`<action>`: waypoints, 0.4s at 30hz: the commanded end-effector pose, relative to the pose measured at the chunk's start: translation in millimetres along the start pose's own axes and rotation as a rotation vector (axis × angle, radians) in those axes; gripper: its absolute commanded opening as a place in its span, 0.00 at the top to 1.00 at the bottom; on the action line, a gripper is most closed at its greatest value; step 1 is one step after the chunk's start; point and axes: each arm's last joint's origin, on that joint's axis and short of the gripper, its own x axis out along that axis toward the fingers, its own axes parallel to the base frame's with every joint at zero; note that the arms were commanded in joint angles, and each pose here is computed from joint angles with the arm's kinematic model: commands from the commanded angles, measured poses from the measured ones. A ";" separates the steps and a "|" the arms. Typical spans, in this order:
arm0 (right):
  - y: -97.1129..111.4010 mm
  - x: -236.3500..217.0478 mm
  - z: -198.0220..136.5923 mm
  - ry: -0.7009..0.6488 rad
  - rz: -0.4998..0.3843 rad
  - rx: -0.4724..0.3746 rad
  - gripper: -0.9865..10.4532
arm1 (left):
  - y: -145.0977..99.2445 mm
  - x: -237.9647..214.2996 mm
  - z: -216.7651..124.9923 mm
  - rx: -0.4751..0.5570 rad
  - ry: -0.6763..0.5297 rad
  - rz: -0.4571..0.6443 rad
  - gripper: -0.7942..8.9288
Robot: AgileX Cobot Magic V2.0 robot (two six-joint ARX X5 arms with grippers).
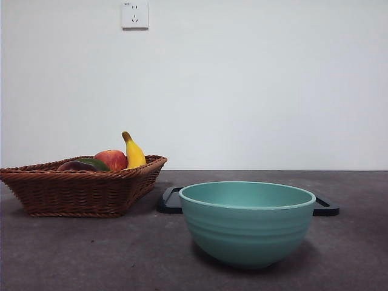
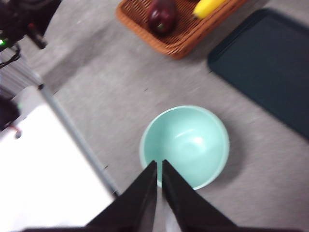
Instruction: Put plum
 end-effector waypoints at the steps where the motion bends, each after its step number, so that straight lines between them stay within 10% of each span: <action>1: -8.8 -14.2 4.3 -0.121 -0.077 -0.073 0.91 | -1.0 1.9 -6.9 0.000 0.024 0.002 0.91; 12: -55.1 -32.4 -59.4 -0.604 -0.611 -0.083 0.91 | -1.0 1.9 -6.9 0.000 0.024 0.002 0.91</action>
